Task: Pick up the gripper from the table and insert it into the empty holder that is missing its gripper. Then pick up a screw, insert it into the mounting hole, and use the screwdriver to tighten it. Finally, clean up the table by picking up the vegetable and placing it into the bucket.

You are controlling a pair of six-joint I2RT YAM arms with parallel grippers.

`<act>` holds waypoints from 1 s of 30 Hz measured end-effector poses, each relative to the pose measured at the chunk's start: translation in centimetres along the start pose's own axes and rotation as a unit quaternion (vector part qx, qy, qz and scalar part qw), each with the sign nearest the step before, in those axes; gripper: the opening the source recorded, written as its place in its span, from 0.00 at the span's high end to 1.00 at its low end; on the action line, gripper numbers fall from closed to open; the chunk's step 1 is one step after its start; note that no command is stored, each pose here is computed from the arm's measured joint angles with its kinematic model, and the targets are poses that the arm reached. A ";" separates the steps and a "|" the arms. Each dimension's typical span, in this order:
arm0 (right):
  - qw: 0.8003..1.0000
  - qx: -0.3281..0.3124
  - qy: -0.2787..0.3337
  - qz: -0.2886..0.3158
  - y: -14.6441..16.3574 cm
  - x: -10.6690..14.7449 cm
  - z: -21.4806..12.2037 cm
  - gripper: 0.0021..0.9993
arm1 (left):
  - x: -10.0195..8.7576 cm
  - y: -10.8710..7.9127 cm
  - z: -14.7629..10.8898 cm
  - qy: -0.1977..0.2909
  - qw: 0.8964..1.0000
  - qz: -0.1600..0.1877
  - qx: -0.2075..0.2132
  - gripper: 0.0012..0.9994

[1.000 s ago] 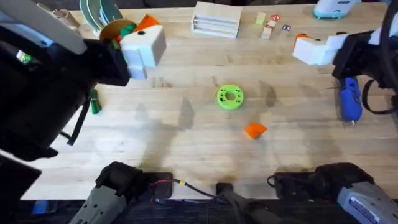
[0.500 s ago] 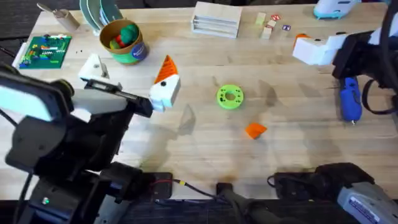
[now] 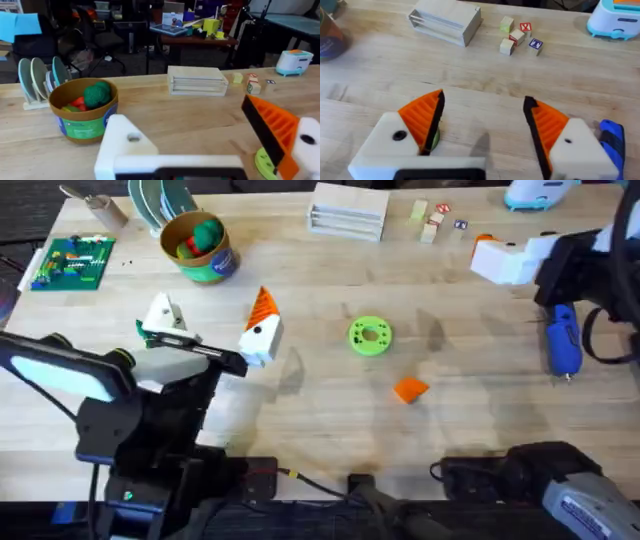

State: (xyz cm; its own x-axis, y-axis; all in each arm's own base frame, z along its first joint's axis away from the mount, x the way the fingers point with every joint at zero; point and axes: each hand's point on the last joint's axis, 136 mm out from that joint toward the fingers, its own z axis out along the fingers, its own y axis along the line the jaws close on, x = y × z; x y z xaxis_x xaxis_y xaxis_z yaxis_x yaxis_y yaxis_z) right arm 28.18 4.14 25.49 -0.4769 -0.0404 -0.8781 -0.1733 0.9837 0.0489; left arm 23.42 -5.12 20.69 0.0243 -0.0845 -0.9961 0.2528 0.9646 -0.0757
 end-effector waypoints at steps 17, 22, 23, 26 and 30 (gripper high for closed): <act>1.000 0.000 0.000 0.000 0.0 0.0 0.0 0.01 | 4.4 0.0 0.2 0.050 0.998 -0.015 0.038 0.01; 1.000 0.000 0.000 0.000 0.0 0.0 0.0 0.01 | 4.4 -0.3 0.1 0.051 0.998 -0.015 0.046 0.01; 1.000 0.000 0.000 0.000 0.0 0.0 0.0 0.01 | 4.4 -0.2 0.1 0.051 0.998 -0.015 0.046 0.01; 1.000 0.000 0.000 0.000 0.0 0.0 0.0 0.01 | 4.4 -0.3 0.1 0.051 0.998 -0.015 0.046 0.01; 1.000 0.000 0.000 0.000 0.0 0.0 0.0 0.01 | 4.4 -0.3 0.1 0.051 0.998 -0.015 0.046 0.01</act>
State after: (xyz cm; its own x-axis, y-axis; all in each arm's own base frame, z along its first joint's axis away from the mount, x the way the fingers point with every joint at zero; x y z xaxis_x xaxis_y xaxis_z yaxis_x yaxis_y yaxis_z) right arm 28.18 4.14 25.49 -0.4768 -0.0404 -0.8781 -0.1733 0.9837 0.0489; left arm 23.59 -5.78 16.29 -0.0818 -0.0835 -0.9931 0.3392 0.9347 -0.1065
